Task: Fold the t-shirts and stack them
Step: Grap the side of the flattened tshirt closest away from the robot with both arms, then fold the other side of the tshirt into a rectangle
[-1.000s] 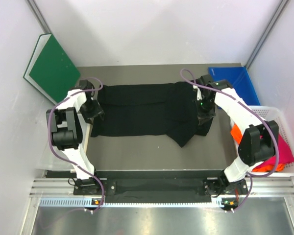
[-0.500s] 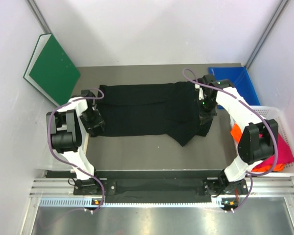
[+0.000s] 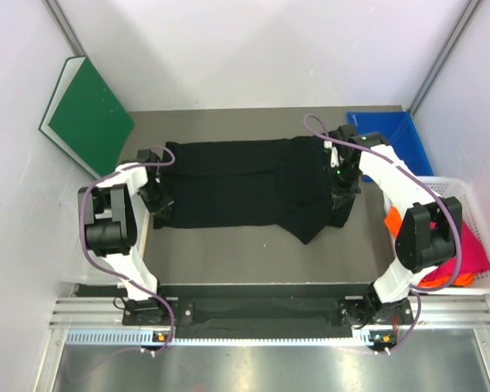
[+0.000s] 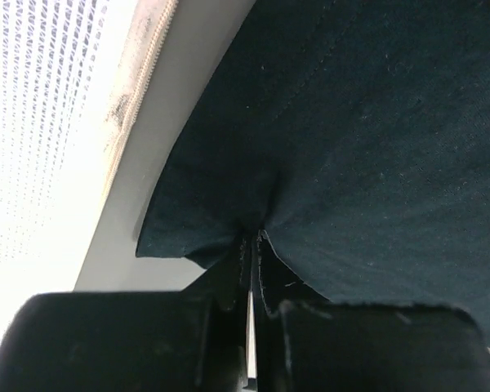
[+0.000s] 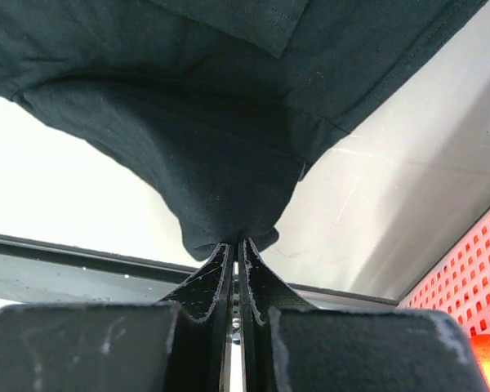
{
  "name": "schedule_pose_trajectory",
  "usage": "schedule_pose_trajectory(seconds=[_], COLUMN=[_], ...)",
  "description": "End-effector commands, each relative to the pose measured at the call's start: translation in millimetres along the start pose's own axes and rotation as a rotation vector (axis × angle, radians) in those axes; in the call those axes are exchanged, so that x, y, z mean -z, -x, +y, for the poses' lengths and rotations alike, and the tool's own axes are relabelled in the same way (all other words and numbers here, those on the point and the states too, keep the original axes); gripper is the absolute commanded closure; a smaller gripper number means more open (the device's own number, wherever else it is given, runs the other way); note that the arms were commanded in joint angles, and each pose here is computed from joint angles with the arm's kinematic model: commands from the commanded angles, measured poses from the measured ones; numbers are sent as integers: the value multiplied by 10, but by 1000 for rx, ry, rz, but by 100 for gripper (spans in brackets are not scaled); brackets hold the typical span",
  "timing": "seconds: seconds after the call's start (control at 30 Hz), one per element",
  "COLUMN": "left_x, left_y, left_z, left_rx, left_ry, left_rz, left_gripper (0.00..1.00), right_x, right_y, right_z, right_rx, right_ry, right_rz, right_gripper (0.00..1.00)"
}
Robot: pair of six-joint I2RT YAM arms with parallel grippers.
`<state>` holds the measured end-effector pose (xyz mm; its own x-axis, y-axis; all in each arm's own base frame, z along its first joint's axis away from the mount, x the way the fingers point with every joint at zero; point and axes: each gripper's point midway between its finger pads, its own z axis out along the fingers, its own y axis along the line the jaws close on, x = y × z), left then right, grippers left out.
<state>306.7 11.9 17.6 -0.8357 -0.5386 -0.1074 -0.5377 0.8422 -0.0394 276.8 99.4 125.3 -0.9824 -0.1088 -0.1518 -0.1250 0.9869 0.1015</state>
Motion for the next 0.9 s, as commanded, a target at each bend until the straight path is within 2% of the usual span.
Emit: schedule_pose_trajectory(seconds=[0.0, 0.23, 0.33, 0.87], left_x=[96, 664, 757, 495], left_y=[155, 614, 749, 1195], left_z=[145, -103, -198, -779], left_rx=[-5, -18, -23, -64], left_ry=[71, -4, -26, -147], left_rz=[-59, -180, -191, -116], left_gripper=[100, 100, 100, 100], right_x=[140, 245, 264, 302], right_y=[205, 416, 559, 1599], right_z=[14, 35, 21, -94], right_rx=[3, -4, -14, -78], right_ry=[18, 33, 36, 81], right_rz=[-86, -168, -203, -435], right_gripper=[99, 99, 99, 99])
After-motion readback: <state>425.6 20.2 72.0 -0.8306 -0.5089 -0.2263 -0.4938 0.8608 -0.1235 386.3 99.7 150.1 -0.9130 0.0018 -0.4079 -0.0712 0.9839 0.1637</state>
